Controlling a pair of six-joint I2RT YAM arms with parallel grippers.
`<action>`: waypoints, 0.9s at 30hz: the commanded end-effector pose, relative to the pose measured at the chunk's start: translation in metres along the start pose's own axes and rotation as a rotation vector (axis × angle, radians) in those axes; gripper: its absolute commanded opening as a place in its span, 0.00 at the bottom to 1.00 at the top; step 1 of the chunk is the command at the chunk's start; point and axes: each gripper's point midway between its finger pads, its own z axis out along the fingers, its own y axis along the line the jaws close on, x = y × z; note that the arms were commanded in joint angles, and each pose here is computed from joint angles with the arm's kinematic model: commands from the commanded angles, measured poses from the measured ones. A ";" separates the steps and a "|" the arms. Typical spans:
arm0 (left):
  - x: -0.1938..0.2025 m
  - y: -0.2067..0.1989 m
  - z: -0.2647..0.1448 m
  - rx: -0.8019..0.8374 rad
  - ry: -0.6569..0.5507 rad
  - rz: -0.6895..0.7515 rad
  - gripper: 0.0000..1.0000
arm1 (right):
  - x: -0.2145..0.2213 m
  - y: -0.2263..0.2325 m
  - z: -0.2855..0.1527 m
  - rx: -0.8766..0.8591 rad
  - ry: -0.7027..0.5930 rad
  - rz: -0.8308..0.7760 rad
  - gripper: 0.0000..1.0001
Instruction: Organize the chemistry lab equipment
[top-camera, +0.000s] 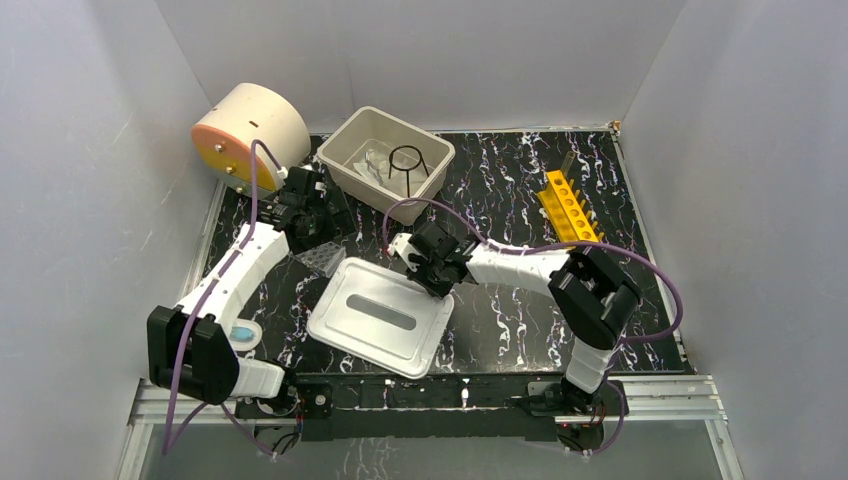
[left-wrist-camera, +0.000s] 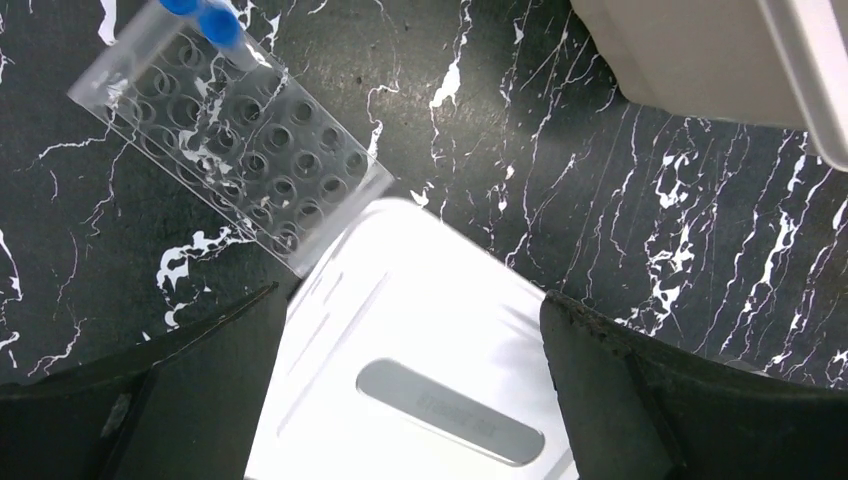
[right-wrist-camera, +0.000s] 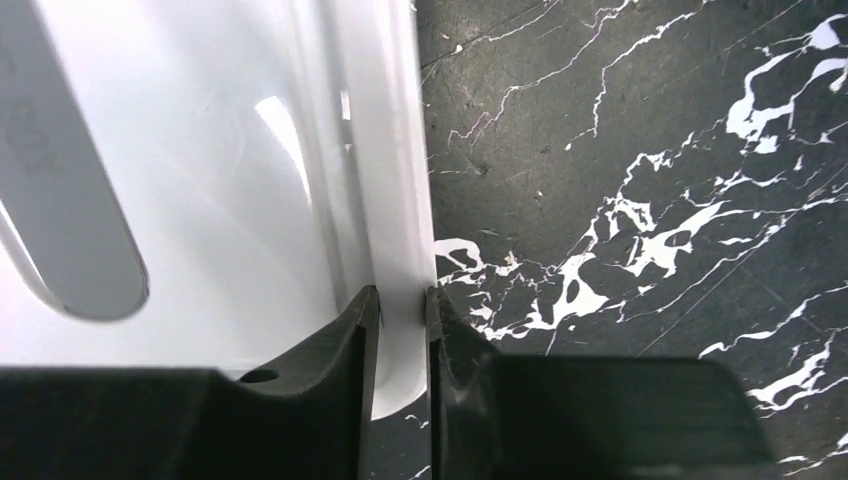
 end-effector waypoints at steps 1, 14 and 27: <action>-0.015 -0.006 -0.006 0.017 -0.038 -0.013 0.98 | 0.024 -0.007 -0.002 0.029 0.085 -0.065 0.24; -0.020 -0.025 0.007 0.071 -0.015 -0.041 0.98 | 0.070 -0.014 -0.033 0.108 0.167 -0.066 0.30; -0.032 -0.026 -0.001 0.073 -0.059 -0.037 0.98 | 0.000 -0.010 -0.001 0.044 0.051 -0.009 0.43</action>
